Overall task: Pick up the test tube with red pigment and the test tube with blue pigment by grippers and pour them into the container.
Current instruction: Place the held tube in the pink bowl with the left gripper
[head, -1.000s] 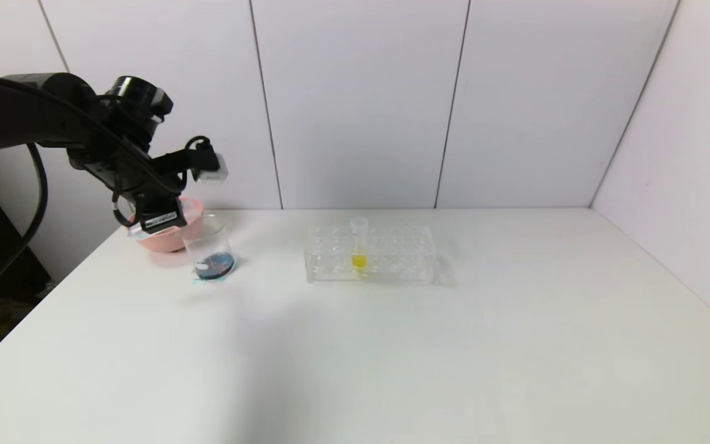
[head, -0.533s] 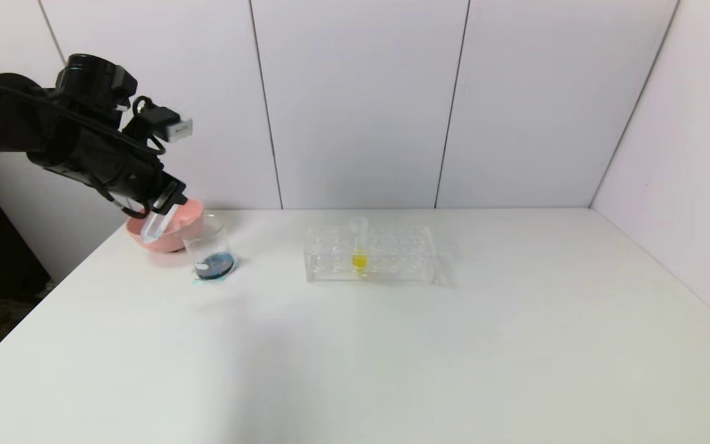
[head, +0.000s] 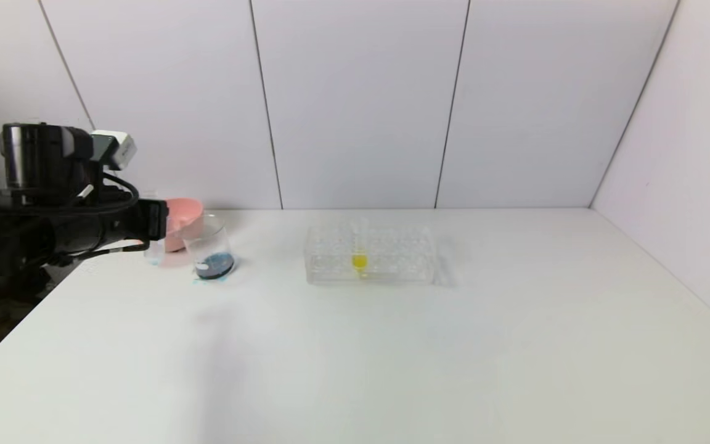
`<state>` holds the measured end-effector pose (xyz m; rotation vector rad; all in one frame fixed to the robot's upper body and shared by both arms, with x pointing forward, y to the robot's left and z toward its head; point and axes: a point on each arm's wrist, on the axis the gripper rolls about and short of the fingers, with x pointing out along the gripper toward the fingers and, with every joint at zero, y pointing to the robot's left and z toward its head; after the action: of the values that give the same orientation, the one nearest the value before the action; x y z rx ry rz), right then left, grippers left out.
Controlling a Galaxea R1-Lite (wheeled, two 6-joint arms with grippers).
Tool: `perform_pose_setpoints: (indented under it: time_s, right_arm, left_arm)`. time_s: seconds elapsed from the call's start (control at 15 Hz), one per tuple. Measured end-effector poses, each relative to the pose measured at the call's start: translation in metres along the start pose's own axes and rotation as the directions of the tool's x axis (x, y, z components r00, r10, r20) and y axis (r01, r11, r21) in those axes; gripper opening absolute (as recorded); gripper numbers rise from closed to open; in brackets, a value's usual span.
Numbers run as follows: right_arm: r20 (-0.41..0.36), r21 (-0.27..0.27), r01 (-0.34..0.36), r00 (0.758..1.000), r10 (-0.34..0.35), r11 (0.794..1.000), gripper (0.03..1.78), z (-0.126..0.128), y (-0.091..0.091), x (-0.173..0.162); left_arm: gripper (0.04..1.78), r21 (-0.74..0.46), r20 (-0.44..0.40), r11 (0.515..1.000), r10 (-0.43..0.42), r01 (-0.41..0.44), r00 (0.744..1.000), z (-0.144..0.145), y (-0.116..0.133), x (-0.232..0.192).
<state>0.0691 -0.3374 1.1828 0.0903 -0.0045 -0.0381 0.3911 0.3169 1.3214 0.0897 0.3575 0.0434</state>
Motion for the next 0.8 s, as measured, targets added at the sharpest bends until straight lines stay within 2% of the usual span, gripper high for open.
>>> perform_pose_setpoints:
  time_s: [0.2, 0.4, 0.47, 0.8]
  right_arm:
    - [0.0, 0.0, 0.0, 1.0, 0.0, 1.0, 1.77, 0.0, 0.0, 0.0]
    - [0.0, 0.0, 0.0, 1.0, 0.0, 1.0, 1.77, 0.0, 0.0, 0.0]
    - [0.0, 0.0, 0.0, 1.0, 0.0, 1.0, 1.77, 0.0, 0.0, 0.0]
    - [0.0, 0.0, 0.0, 1.0, 0.0, 1.0, 1.77, 0.0, 0.0, 0.0]
  left_arm:
    - [0.43, -0.084, 0.16, 0.995, 0.07, -0.057, 0.985, -0.017, 0.002, -0.014]
    - [0.43, -0.159, 0.308, 0.985, 0.121, -0.074, 0.944, -0.025, 0.003, -0.025]
    - [0.43, -0.172, 0.335, 0.982, 0.134, -0.079, 0.933, -0.025, 0.004, -0.026]
    - [0.43, -0.184, 0.335, 0.977, 0.165, -0.108, 0.928, -0.019, 0.009, 0.002]
